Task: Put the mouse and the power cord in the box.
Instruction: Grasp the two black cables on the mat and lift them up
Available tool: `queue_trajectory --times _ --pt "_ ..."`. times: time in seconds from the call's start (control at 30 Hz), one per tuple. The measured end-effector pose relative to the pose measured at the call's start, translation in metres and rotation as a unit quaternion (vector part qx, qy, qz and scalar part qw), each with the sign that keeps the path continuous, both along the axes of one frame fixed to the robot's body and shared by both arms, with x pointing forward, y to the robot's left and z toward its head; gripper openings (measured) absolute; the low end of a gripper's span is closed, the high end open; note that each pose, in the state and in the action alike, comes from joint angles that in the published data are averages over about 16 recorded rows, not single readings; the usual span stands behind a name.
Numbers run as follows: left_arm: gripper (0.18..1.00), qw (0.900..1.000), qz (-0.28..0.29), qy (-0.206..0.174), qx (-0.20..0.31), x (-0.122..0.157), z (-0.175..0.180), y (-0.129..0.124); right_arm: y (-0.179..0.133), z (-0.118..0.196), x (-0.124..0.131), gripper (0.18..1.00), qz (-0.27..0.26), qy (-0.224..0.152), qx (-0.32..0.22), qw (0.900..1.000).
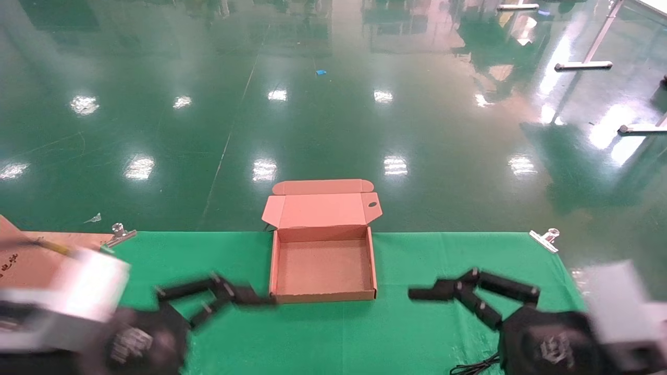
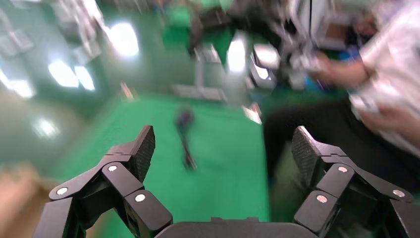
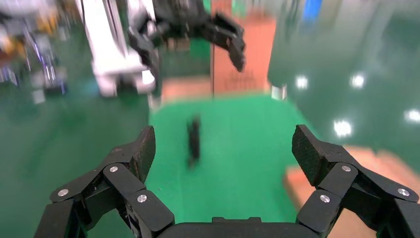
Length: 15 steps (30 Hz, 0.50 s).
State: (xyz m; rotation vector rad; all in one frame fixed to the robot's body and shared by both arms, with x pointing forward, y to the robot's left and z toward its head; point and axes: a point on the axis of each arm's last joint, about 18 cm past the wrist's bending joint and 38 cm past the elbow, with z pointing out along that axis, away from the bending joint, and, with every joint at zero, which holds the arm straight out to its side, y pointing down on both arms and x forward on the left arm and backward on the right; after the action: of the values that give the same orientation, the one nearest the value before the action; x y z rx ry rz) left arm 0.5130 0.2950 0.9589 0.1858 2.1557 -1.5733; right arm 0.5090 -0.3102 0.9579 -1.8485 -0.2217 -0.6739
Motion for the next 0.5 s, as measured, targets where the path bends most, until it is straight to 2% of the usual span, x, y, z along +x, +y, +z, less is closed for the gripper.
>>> queue_trajectory --times 0.13,0.23,0.37,0.5 --pt "1.001 0.9963 0.038 0.018 0.075 0.027 -0.021 0.007 -0.008 -0.022 0.027 1.001 -0.039 -0.012 -0.098 0.994" --pt "1.001 0.9883 0.069 0.03 0.133 0.048 -0.036 0.017 -0.015 -0.037 0.049 1.001 -0.065 -0.021 -0.18 0.981" --pt "1.001 0.9714 0.104 0.041 0.21 0.072 -0.055 0.035 -0.024 -0.052 0.08 1.001 -0.093 -0.033 -0.285 0.953" --pt "1.001 0.9488 0.132 0.055 0.282 0.091 -0.073 0.055 -0.03 -0.063 0.107 1.001 -0.11 -0.044 -0.37 0.922"
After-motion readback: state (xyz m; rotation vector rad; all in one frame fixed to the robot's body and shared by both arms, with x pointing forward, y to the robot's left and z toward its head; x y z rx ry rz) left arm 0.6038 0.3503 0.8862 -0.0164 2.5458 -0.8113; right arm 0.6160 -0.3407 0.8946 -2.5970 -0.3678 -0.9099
